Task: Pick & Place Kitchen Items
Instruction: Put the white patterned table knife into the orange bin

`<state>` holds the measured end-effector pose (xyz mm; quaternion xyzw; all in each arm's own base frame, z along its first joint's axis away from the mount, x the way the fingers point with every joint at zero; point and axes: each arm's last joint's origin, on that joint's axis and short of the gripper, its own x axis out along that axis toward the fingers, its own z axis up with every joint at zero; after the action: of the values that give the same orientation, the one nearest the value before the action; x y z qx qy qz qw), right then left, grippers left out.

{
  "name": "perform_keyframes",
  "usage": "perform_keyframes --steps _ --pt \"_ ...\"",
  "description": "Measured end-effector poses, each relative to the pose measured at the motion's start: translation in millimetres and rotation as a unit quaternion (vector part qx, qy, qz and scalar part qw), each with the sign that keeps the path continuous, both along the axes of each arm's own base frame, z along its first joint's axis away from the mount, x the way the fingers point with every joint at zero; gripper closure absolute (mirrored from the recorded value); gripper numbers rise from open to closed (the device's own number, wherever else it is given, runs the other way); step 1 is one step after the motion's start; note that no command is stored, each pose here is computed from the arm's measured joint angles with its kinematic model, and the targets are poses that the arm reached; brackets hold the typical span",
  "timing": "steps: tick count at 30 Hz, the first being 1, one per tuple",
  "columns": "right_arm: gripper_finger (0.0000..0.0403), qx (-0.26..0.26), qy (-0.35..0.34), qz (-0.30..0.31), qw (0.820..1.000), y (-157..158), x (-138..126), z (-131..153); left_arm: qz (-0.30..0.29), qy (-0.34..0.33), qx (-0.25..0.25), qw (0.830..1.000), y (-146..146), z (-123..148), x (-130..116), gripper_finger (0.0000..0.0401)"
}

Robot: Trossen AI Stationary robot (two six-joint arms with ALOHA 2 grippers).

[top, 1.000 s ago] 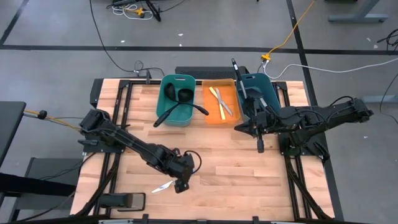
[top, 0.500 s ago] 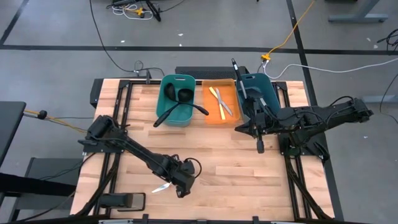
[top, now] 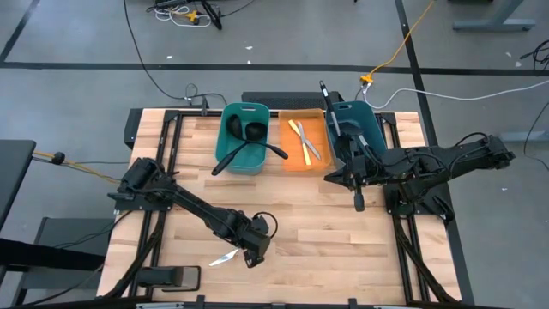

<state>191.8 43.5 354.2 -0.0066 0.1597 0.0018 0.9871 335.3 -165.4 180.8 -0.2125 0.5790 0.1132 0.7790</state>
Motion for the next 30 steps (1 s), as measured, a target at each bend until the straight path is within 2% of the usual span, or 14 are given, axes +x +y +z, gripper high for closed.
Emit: perform_keyframes --steps 14,30 --pt "0.0398 -0.001 0.000 -0.001 1.000 0 0 0 0.006 -0.002 0.035 0.999 14 -1 4 0.0140" --pt "0.0398 -0.001 0.000 -0.001 1.000 0 0 0 0.009 -0.017 0.031 0.999 31 1 15 0.0141"
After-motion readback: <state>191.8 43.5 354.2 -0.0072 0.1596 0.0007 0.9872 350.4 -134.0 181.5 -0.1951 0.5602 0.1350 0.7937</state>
